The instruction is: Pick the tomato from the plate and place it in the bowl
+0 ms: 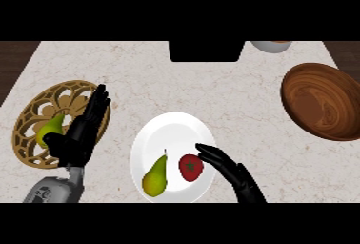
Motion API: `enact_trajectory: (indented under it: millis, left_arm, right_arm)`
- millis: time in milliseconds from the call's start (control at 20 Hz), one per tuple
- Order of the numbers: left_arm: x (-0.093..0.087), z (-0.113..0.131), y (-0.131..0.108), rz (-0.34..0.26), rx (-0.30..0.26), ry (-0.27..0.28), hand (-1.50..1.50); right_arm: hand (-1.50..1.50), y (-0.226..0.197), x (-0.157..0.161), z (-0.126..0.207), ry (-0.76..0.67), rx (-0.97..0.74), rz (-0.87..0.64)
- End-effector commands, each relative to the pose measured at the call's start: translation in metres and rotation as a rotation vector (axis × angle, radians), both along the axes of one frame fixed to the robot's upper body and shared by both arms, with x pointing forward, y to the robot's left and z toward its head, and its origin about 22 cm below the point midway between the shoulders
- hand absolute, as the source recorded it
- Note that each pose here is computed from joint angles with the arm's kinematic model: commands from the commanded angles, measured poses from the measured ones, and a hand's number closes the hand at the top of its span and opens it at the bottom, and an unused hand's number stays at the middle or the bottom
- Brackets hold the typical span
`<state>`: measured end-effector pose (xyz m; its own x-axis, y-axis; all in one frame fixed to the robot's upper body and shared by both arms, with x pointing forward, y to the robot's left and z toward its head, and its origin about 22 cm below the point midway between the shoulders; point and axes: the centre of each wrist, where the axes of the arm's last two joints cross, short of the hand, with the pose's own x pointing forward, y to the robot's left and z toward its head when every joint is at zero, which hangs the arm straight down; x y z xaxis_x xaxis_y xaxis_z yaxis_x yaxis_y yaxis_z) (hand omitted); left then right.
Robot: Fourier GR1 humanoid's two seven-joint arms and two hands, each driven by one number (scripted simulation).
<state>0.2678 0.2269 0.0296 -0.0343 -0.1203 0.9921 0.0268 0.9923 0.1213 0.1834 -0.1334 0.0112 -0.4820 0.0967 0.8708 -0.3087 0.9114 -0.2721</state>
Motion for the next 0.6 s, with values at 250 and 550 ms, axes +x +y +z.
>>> enact_trajectory:
  millis: [250,550]
  left_arm:
    - [0.012,-0.001,-0.009,0.003,-0.009,0.011,0.0]
    - [-0.004,-0.006,-0.011,0.002,-0.022,0.004,0.0]
  right_arm:
    - [-1.5,0.009,0.002,0.071,0.036,-0.234,-0.149]
    - [-1.5,0.007,0.016,0.087,0.235,-0.395,-0.091]
